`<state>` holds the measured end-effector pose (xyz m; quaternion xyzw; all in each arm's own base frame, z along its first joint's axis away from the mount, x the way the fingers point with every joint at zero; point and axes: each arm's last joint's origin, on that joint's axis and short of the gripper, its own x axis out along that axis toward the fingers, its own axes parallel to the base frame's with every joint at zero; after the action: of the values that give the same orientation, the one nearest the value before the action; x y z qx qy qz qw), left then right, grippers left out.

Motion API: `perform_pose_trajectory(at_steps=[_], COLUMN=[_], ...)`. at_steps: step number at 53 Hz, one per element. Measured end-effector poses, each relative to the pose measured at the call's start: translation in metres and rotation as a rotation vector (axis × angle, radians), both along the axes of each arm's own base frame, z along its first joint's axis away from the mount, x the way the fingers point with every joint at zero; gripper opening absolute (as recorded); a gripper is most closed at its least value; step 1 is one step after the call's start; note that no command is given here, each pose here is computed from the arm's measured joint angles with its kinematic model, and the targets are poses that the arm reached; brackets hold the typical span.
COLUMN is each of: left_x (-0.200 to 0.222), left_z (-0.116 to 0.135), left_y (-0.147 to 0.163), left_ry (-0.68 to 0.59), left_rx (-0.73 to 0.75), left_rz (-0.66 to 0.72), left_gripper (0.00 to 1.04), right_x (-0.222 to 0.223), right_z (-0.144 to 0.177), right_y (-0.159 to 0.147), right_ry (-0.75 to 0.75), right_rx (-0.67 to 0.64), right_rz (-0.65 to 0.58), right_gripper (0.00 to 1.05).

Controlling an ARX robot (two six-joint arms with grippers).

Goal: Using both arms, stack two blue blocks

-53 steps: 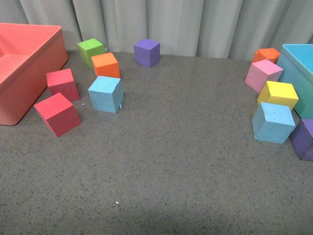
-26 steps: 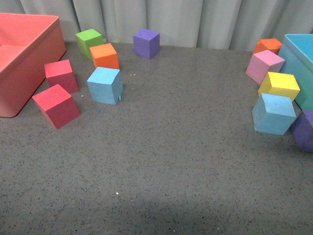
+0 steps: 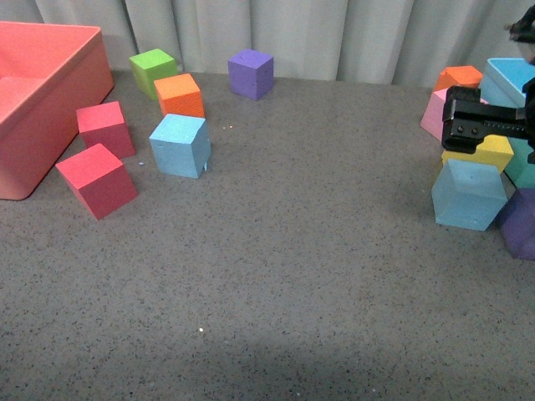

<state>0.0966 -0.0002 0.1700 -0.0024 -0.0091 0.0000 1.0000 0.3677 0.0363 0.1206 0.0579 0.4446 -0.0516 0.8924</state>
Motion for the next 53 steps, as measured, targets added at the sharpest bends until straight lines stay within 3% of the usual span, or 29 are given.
perform_pose_trajectory(at_steps=[35,46,53], left_x=[0.0,0.0,0.0], left_z=[0.0,0.0,0.0], left_y=[0.0,0.0,0.0], left_ry=[0.0,0.0,0.0], left_rx=[0.0,0.0,0.0], left_rz=[0.0,0.0,0.0], left_gripper=[0.98,0.98,0.98], right_x=[0.033,0.037,0.037], right_z=[-0.049,-0.051,-0.049], right_y=[-0.003,-0.003,-0.001], right_ry=[0.172,0.193,0.194], right_rx=[0.045,0.036,0.04], right_rz=[-0.039,-0.044,-0.036], right_gripper=[0.95,0.57,0.47])
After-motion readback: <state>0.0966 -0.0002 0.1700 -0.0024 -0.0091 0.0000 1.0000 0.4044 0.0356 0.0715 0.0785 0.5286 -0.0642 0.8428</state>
